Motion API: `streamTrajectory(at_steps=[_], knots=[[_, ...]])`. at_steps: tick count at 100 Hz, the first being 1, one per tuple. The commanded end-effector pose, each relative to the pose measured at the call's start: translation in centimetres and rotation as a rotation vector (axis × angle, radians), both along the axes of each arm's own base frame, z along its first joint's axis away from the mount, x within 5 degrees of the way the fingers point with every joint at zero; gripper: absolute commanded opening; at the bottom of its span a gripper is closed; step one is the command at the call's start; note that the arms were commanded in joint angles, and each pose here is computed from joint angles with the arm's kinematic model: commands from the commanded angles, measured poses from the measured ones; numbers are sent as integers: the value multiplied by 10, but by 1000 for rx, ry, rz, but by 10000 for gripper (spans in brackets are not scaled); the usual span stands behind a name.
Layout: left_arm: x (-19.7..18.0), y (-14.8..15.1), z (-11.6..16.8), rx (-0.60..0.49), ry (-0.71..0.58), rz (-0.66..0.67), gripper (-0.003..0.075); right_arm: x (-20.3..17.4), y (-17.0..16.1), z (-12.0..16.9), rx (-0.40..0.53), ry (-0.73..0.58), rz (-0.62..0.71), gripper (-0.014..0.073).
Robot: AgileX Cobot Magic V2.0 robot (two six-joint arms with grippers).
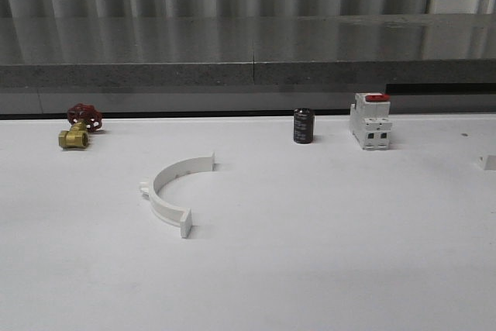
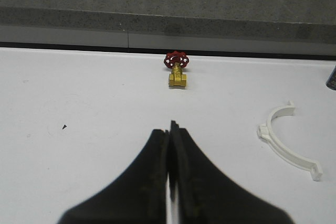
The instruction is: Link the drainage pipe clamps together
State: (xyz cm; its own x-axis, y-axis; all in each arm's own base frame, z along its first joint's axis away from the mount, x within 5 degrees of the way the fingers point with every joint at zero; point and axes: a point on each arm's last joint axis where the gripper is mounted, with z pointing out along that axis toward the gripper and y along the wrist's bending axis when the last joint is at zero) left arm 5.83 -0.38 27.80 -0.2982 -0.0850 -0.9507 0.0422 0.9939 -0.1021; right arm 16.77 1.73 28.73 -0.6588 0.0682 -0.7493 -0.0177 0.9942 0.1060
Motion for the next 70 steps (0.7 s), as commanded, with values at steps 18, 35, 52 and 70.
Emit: streamTrajectory(at_steps=[18,35,52,70], knots=[[2,0,15,-11,-93,0,-20,53,-14,33,15,49,-98,435],[2,0,15,-11,-93,0,-20,93,-46,32,-30,165,-171,435],[2,0,15,-11,-93,0,-20,131,-72,9,-104,266,-132,435],[2,0,15,-11,-93,0,-20,161,-90,-24,-99,352,-107,435]])
